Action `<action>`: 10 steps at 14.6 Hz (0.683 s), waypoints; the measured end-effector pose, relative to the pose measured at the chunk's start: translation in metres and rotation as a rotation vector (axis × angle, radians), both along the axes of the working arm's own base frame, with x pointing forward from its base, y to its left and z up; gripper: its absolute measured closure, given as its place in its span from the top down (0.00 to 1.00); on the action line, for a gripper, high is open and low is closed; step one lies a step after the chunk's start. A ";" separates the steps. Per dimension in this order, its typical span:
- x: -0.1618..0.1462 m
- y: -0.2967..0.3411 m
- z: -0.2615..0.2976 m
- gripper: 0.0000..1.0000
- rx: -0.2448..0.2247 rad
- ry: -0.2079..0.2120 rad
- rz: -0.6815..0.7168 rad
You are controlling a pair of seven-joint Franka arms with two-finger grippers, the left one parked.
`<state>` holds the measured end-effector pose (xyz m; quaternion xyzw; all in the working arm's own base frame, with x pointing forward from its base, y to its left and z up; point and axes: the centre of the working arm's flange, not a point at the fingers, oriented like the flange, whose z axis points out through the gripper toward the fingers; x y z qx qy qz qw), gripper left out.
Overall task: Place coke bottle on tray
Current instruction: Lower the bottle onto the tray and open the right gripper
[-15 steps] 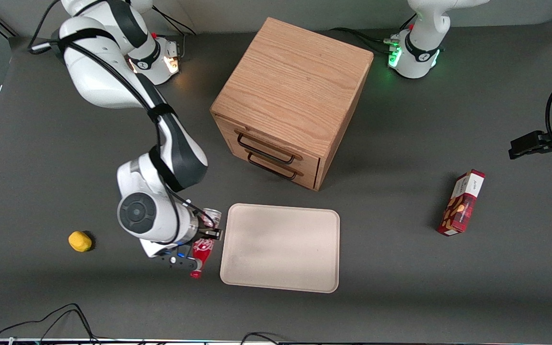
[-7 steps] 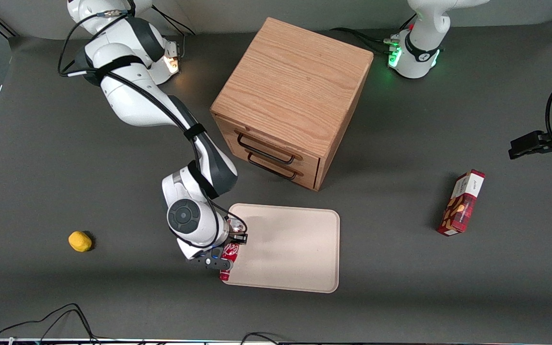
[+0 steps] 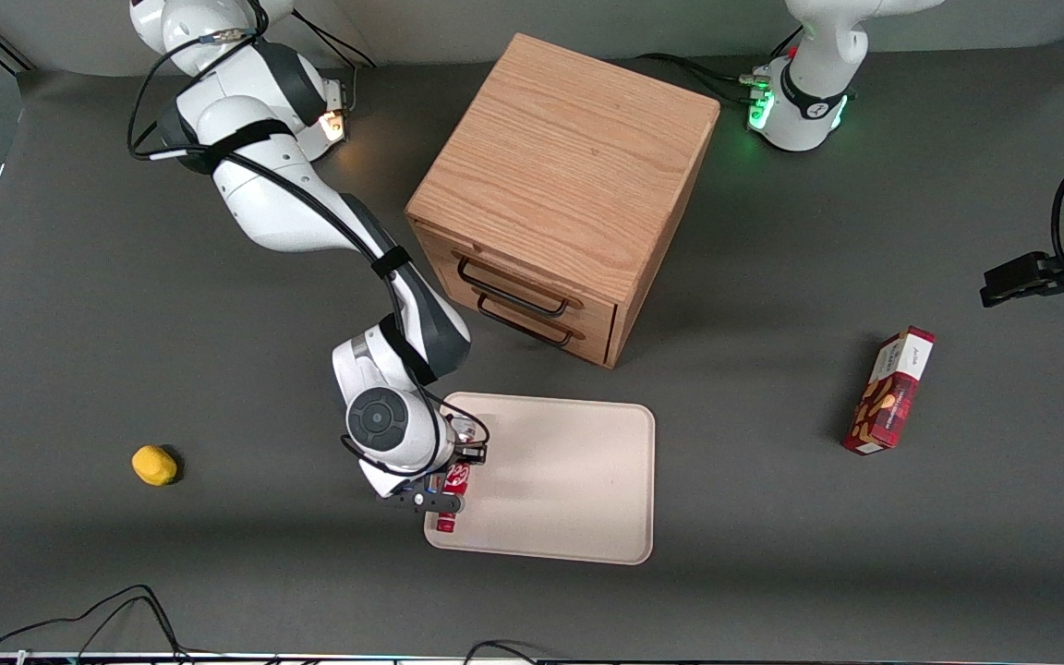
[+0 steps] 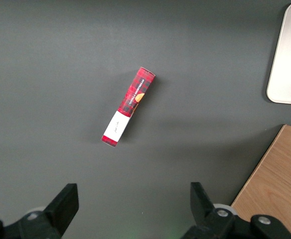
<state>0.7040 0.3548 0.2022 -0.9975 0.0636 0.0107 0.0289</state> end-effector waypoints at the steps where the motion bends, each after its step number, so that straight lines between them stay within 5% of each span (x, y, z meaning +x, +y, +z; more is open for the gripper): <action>1: 0.000 0.000 -0.002 0.54 -0.002 0.002 0.001; 3: 0.000 -0.002 -0.006 0.60 -0.005 0.002 0.000; 7: 0.002 -0.001 -0.002 0.98 0.000 -0.008 0.002; 10: 0.003 -0.001 -0.002 1.00 -0.001 -0.008 0.002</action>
